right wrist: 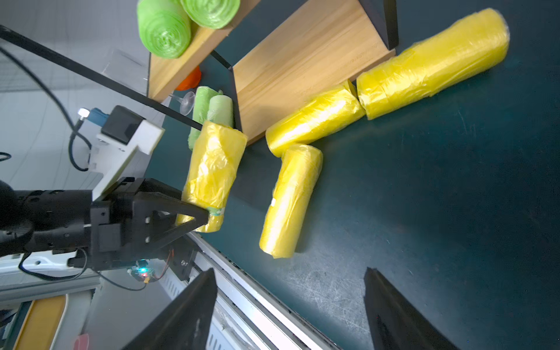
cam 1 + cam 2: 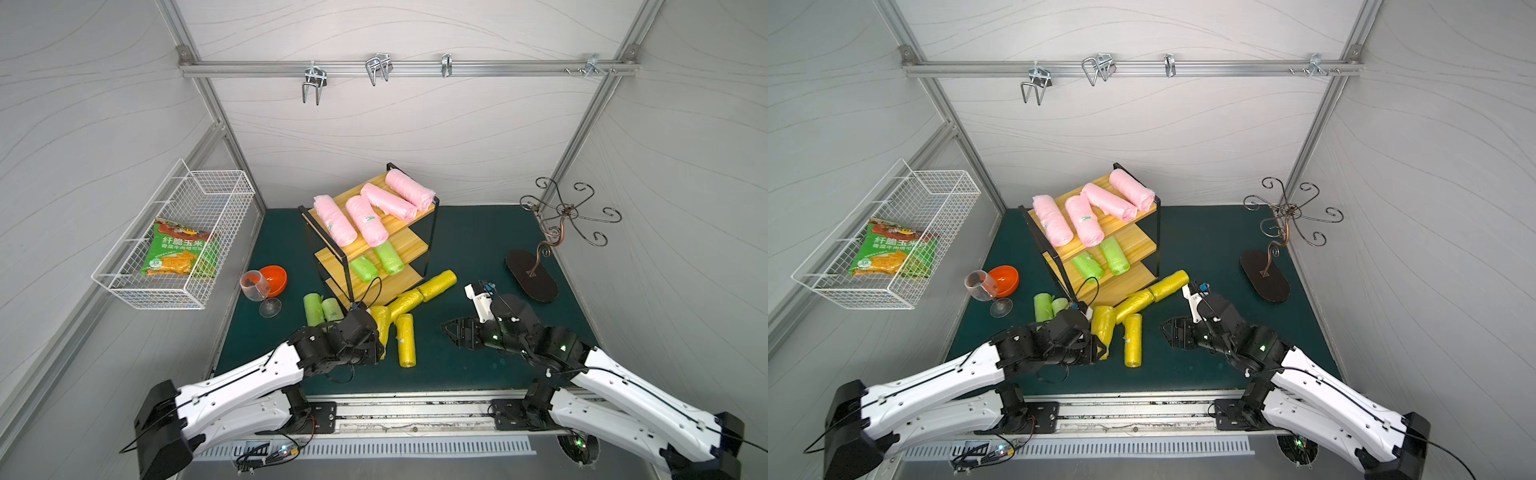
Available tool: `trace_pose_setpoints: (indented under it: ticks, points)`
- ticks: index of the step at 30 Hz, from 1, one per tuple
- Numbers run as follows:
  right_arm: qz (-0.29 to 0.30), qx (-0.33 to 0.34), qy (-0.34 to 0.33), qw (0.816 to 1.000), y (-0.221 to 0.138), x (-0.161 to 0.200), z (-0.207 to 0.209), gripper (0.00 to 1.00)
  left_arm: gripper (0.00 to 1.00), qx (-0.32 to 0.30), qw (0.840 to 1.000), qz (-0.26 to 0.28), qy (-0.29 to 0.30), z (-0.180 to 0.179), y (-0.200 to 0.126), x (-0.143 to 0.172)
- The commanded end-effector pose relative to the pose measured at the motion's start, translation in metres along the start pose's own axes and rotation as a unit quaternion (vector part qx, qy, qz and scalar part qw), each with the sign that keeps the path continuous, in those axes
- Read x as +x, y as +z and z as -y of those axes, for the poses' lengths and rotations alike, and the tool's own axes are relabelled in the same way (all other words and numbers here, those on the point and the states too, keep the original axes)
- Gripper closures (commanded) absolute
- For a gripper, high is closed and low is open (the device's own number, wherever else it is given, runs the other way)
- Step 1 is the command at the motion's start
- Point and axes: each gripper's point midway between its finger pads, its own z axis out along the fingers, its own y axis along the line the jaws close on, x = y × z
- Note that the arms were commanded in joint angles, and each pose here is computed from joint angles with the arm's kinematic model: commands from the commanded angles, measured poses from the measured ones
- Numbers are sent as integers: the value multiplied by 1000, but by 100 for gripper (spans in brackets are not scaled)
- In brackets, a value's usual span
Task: Sort the rolls of trash bags by color and place them on the shelf
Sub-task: Pick up the roll of trash bags from the center of the board.
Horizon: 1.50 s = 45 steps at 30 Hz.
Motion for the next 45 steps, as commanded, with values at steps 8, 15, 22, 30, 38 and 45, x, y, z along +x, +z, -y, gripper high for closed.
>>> trace_pose_setpoints:
  ticks: [8,15,22,30,38,45]
  points:
    - [-6,-233,-11,972,-22,-23,-100,3,100,208,972,110,-12,55,-65,-26]
    - [-20,-295,-10,955,-9,-27,-123,1,100,313,943,112,10,88,-86,-22]
    - [-37,-309,0,950,14,-26,-131,3,100,367,923,107,50,114,-102,-12]
    - [-56,-309,-6,949,34,-22,-140,5,100,395,910,99,79,131,-112,-5]
    - [-54,-323,-12,945,30,-26,-148,51,100,404,905,102,87,135,-119,-4]
    - [-60,-310,-29,948,19,-19,-142,41,100,401,904,119,86,132,-124,-8]
